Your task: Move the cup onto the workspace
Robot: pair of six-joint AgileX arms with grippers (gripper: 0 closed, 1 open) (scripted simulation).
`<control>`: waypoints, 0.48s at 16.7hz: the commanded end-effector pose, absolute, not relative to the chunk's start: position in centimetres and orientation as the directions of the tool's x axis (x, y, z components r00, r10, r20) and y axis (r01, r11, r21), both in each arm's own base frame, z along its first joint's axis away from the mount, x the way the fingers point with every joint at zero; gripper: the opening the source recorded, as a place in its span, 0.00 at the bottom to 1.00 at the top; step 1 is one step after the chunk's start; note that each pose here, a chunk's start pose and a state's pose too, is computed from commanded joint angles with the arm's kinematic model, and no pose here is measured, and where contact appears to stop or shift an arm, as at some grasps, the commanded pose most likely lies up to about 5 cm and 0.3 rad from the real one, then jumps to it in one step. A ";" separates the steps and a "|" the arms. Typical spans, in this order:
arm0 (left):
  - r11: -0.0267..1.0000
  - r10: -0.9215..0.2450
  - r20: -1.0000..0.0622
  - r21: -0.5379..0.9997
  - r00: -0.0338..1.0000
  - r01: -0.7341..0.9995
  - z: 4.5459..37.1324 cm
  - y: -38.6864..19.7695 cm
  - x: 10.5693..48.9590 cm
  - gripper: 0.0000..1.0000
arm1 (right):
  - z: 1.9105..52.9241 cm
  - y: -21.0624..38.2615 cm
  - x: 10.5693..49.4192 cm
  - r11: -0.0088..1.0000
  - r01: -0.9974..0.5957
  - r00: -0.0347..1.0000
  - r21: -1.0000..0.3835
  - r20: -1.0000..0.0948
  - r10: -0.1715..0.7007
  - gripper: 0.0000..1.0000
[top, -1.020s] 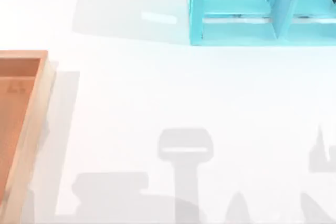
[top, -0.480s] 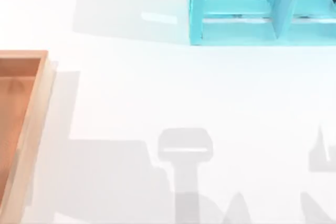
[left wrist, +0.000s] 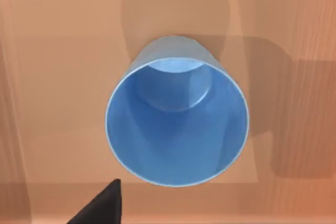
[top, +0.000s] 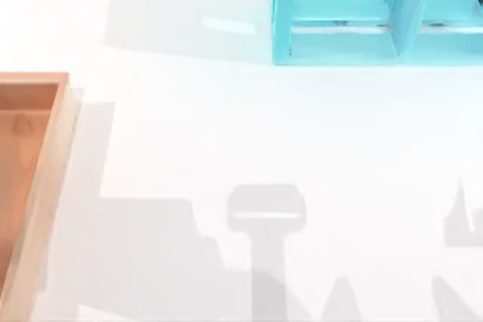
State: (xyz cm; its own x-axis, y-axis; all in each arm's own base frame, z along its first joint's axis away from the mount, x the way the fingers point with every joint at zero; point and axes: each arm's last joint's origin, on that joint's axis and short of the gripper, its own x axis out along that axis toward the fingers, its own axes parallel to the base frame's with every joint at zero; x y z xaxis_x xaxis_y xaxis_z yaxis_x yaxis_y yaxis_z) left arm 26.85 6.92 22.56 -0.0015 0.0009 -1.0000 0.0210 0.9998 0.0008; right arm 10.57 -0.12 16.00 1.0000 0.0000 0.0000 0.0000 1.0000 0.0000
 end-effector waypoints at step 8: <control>1.000 0.003 -1.000 0.003 0.007 0.021 14.8 7.0 26.8 1.00 | 16.0 -0.1 10.6 1.000 0.000 1.000 0.000 0.000 0.000 1.00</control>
State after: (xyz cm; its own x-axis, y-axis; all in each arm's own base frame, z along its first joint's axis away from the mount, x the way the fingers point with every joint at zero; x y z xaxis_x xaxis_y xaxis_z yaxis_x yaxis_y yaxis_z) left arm 26.77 6.99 14.80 0.0068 0.0031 -1.0000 0.0212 0.9998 0.0033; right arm 10.57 -0.12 16.00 1.0000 0.0000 0.0000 0.0000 1.0000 0.0000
